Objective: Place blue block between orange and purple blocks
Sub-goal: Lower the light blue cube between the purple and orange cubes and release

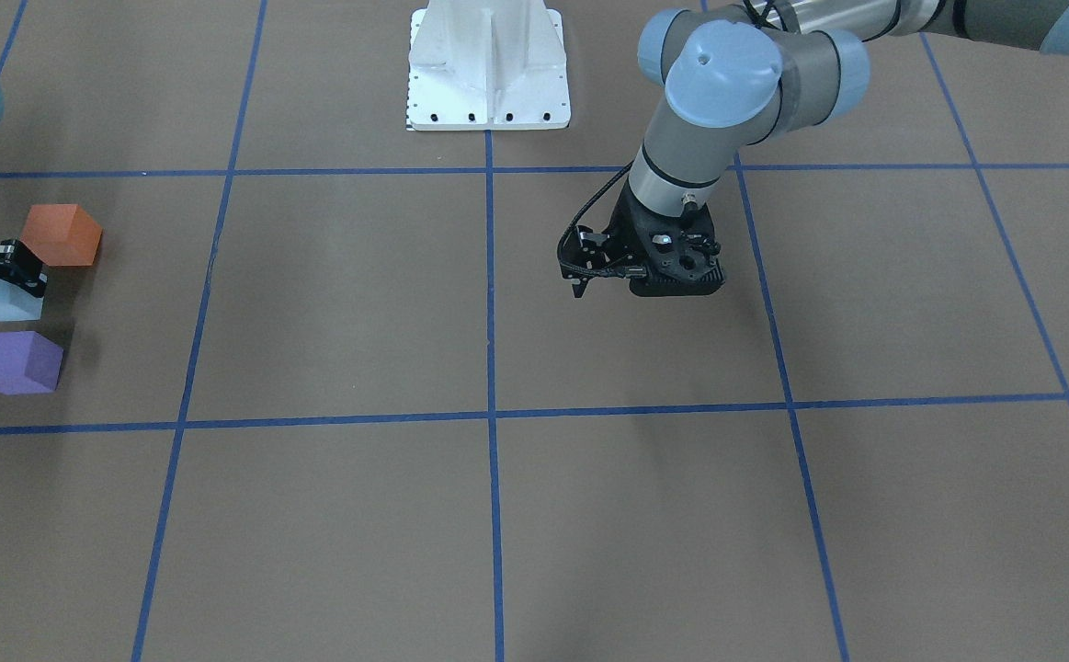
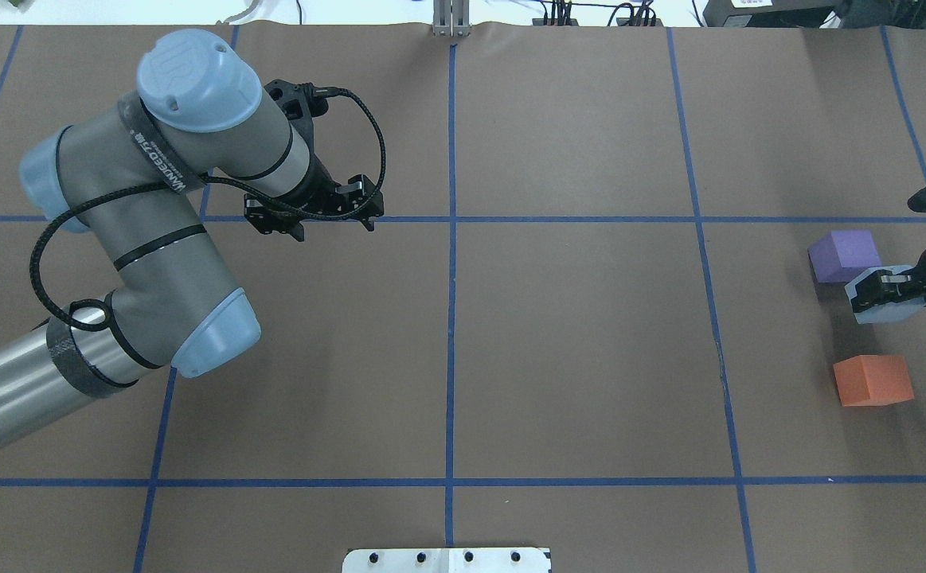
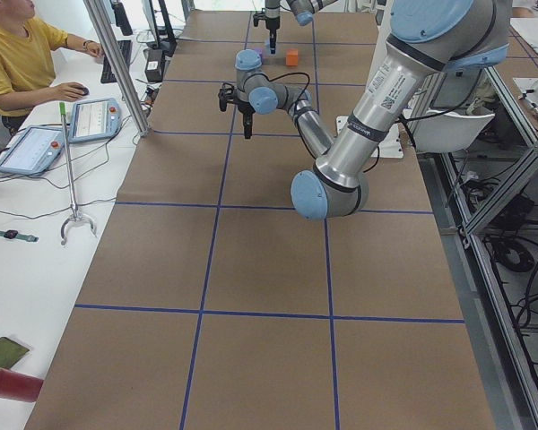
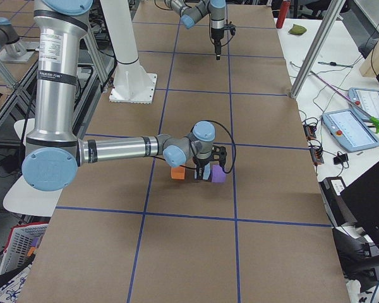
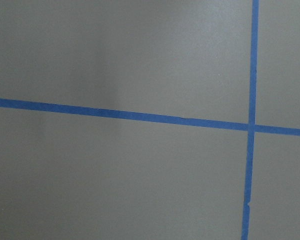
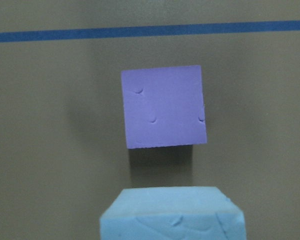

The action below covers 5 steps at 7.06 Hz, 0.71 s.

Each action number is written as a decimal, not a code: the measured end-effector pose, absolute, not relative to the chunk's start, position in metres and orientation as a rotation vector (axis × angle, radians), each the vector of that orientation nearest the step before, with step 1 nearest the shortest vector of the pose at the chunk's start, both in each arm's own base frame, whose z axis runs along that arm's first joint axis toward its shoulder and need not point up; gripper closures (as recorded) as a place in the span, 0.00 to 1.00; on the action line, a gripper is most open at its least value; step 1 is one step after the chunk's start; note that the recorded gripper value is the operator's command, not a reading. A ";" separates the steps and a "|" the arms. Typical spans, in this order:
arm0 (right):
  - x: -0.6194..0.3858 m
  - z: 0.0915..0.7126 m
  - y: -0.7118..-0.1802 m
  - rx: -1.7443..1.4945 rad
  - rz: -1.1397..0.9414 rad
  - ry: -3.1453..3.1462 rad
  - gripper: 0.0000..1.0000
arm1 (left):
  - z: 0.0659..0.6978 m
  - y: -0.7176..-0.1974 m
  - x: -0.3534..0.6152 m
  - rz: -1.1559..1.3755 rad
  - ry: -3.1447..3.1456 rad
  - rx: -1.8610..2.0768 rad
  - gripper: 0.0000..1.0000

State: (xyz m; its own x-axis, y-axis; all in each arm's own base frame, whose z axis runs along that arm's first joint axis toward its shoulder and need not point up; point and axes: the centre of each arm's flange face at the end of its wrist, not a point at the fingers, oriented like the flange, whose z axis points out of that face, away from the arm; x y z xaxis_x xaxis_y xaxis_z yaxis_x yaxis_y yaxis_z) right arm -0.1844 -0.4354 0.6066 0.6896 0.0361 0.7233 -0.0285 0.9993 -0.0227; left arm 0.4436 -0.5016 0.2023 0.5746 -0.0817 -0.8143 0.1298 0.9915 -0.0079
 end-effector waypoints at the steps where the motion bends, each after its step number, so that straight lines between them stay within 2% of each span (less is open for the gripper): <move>1: -0.192 0.612 -0.433 -0.014 0.066 -0.828 1.00 | 0.202 -0.502 0.444 -0.124 0.951 0.055 0.00; 5: -0.206 0.618 -0.424 -0.014 0.070 -0.835 1.00 | 0.202 -0.501 0.444 -0.123 0.952 0.055 0.00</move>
State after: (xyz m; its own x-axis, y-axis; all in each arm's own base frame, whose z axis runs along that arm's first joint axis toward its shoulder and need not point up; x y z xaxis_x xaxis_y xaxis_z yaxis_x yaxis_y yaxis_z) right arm -0.2063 -0.4238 0.6185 0.6694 0.0674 0.7399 -0.0566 0.9976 -0.0397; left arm 0.4438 -0.5009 0.2019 0.5739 -0.0812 -0.8149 0.1293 0.9916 -0.0078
